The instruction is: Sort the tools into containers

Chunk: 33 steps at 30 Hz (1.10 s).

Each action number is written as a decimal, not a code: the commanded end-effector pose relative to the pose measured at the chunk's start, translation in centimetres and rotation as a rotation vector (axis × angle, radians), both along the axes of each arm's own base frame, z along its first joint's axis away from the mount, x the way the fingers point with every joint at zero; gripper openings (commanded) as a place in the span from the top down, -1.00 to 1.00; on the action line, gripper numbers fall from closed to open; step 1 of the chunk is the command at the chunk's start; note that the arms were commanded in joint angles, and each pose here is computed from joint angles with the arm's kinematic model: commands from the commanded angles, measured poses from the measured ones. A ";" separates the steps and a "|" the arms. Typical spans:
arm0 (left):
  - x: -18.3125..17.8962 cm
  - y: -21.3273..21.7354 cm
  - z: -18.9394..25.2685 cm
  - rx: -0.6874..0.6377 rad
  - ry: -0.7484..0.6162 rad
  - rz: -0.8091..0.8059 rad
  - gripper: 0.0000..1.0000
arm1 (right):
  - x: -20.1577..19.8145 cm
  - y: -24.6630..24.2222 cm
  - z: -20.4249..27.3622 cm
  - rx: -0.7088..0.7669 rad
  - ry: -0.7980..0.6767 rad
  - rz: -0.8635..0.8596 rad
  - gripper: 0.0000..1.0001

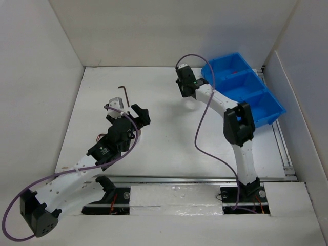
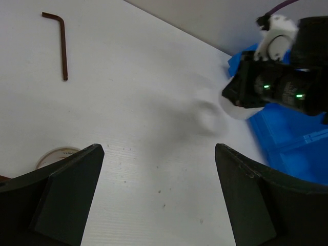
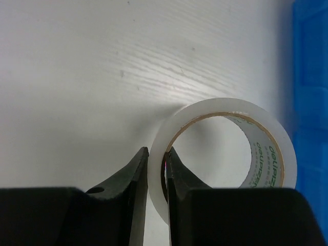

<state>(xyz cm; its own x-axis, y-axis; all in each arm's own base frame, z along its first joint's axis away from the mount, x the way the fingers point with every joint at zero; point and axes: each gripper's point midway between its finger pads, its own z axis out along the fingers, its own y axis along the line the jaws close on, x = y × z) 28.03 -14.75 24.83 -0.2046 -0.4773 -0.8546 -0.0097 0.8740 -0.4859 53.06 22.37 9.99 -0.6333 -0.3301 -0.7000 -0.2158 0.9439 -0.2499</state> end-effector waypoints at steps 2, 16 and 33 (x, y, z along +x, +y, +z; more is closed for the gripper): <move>0.1 -0.1 1.3 -0.034 -0.040 0.003 -0.76 | -1.2 -5.7 17.1 0.086 -0.320 -0.148 1.00; -0.3 -0.4 2.0 -0.048 -0.060 -0.020 -0.76 | 0.6 -19.5 15.5 0.248 -0.321 -0.405 1.00; -0.3 -0.6 1.9 -0.039 -0.058 -0.027 -0.77 | 2.9 -27.0 8.7 0.307 -0.219 -0.562 1.00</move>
